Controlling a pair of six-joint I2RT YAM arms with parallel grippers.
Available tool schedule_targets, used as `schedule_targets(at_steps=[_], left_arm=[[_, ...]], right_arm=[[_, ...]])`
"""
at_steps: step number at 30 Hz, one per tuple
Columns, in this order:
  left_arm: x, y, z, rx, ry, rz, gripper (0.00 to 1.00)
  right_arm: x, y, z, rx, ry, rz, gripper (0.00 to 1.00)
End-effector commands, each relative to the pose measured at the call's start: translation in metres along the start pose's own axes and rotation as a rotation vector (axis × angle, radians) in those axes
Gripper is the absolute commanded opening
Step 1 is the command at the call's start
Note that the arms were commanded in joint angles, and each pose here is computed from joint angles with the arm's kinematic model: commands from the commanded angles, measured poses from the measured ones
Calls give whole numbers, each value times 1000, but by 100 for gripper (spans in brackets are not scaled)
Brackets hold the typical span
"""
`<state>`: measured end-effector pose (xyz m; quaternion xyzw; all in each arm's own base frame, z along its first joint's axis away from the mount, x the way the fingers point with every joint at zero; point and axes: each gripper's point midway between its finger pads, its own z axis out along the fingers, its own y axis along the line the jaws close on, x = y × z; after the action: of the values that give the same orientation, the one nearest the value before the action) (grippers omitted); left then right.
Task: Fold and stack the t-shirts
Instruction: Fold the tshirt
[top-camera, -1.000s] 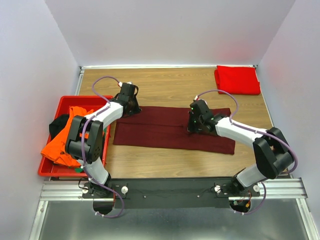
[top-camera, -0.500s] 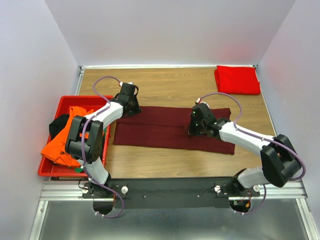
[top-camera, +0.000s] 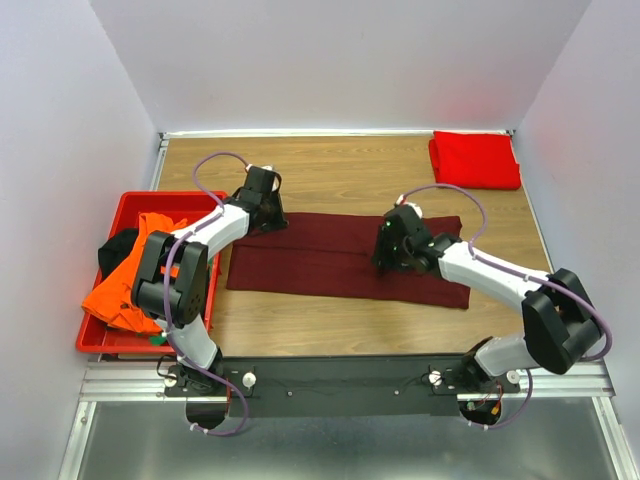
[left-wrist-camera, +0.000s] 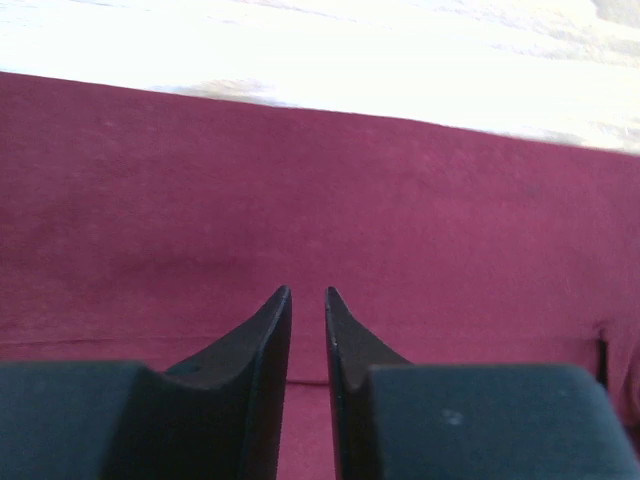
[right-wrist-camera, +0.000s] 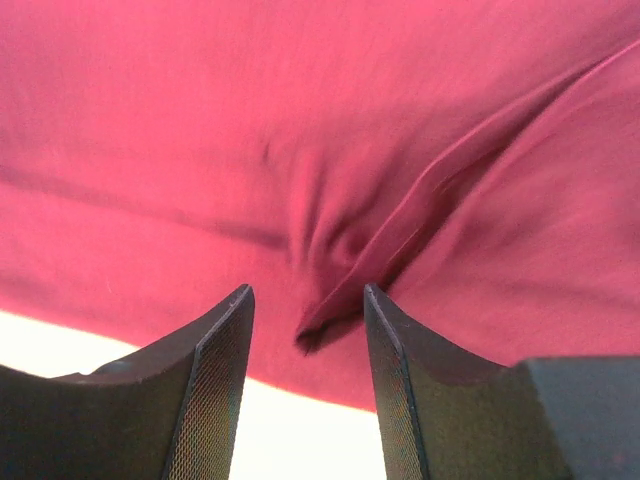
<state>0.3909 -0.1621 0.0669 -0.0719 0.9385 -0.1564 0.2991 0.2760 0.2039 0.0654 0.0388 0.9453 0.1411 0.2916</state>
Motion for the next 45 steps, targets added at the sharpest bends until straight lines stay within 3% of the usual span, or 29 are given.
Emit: schedule_targets(at_steps=[1,8,18,28,34,38,41,45], left_arm=[[-6,-25,-12,79,-19,68,30],[-8,-55,-24,164,-32,164,33],[32,-119,-24,303,47,303,33],[48,-146,-20,348,79,341,33],[59,-160,-18,372,100,365,33],[65,-164,-17,380,113,376,33],[68,-169,-17,389,116,385,33],[72,-174,-17,401,126,403,33]], right_arm=[[-58,-28,-14,102,-138,33,56],[-107,-107,-6,287,-193,141,57],[-111,-123,33,339,-120,131,57],[-94,-128,45,341,-77,123,55],[-89,-128,47,332,-71,122,36],[-86,-125,45,313,-65,123,11],[-84,-122,37,289,-72,122,1],[-81,-116,20,247,-89,121,1]])
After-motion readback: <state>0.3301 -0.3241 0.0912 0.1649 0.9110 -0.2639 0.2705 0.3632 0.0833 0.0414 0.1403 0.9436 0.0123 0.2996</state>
